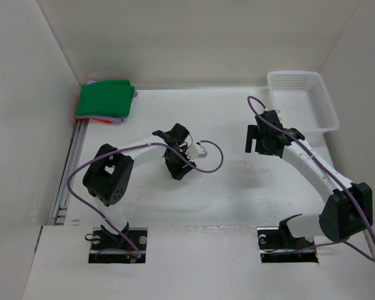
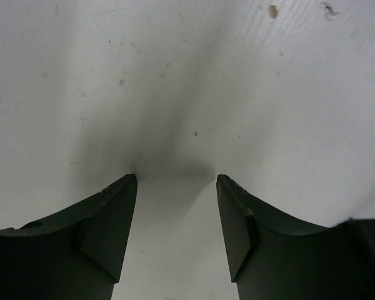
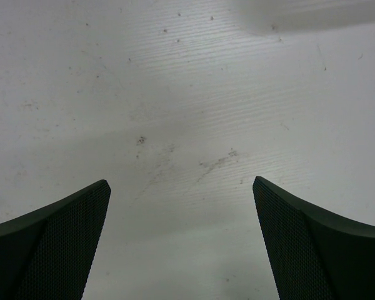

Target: Fold and stack the t-shirts

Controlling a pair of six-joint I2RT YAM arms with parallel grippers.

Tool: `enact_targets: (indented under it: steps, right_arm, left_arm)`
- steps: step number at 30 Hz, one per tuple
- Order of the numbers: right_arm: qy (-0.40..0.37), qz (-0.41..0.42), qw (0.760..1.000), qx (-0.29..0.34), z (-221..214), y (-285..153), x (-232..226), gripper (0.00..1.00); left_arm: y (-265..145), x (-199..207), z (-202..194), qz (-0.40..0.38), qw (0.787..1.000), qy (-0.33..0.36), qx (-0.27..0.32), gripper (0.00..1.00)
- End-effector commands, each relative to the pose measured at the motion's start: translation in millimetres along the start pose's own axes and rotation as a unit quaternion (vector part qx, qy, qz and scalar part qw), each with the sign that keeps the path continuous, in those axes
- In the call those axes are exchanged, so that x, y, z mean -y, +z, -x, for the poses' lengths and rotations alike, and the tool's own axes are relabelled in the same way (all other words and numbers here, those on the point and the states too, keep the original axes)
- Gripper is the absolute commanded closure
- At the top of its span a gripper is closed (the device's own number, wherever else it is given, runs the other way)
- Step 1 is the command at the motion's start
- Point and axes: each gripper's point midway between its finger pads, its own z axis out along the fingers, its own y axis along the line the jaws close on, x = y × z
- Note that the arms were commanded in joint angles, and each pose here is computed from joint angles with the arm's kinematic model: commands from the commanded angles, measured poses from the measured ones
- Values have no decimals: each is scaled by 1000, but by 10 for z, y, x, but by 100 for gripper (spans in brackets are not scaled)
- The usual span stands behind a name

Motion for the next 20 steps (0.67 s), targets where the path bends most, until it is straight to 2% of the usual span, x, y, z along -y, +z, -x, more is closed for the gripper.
enact_targets:
  steps: [1, 20]
  right_arm:
    - [6, -9, 1000, 15, 9, -22, 46, 0]
    - [43, -6, 998, 37, 13, -135, 182, 0]
  left_arm:
    - [-89, -117, 159, 25, 999, 23, 22, 48]
    - [-83, -118, 149, 29, 999, 27, 18, 48]
